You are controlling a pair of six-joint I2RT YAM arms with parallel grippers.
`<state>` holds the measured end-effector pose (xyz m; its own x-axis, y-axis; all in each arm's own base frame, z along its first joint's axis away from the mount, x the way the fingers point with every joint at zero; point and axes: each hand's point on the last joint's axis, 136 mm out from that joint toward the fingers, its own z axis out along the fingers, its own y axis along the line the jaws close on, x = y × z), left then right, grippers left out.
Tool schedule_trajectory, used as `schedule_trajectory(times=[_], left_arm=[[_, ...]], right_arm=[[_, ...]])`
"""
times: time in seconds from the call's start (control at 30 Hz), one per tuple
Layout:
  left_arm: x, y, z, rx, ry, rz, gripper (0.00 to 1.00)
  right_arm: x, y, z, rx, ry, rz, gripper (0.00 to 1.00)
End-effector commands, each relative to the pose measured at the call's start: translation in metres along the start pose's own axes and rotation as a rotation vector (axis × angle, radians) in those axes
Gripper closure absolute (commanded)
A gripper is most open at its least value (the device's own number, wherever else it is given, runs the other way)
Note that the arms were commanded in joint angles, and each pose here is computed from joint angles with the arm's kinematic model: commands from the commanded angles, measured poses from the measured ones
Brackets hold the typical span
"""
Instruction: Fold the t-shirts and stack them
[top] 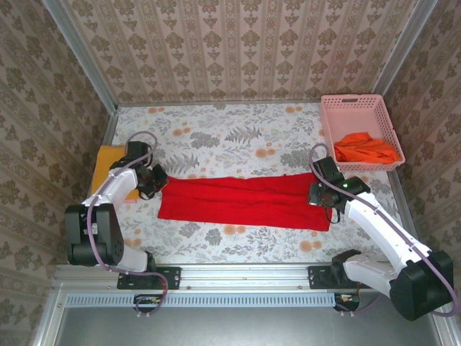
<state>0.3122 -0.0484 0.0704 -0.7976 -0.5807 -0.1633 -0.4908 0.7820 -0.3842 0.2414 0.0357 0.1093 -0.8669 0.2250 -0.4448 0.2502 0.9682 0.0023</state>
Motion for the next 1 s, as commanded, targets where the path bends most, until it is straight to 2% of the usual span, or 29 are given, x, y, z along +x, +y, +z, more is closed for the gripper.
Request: schedule_trajectory(times=[0.0,0.07,0.13,0.3,0.37,0.5,0.63,0.83,0.97], left_arm=[[0.009,0.012,0.007,-0.027,0.043,0.043,0.84],[0.012,0.012,0.005,-0.028,0.058,0.071,0.62],[0.013,0.007,-0.002,-0.010,0.055,0.083,0.46],[0.008,-0.022,-0.039,0.027,-0.079,0.156,0.18],[0.008,-0.038,-0.041,0.058,-0.091,0.176,0.16],[0.016,-0.065,-0.019,0.102,-0.037,0.188,0.16],[0.024,-0.071,0.009,0.081,0.010,0.196,0.23],[0.046,-0.036,0.043,-0.018,0.090,0.166,0.47],[0.065,-0.011,0.048,-0.071,0.135,0.149,0.61]], right_arm=[[0.004,0.002,0.009,0.001,0.011,0.030,0.71],[-0.001,0.010,0.004,-0.032,-0.007,0.003,0.48],[-0.010,0.019,-0.002,-0.042,-0.045,-0.047,0.36],[-0.023,0.058,0.001,-0.081,-0.071,-0.121,0.33],[-0.022,0.081,0.010,-0.093,-0.055,-0.151,0.33],[-0.016,0.124,0.032,-0.085,-0.003,-0.206,0.39],[-0.008,0.138,0.054,-0.036,0.045,-0.214,0.46],[0.005,0.131,0.075,0.025,0.109,-0.216,0.52],[0.009,0.145,0.077,-0.031,0.141,-0.204,0.58]])
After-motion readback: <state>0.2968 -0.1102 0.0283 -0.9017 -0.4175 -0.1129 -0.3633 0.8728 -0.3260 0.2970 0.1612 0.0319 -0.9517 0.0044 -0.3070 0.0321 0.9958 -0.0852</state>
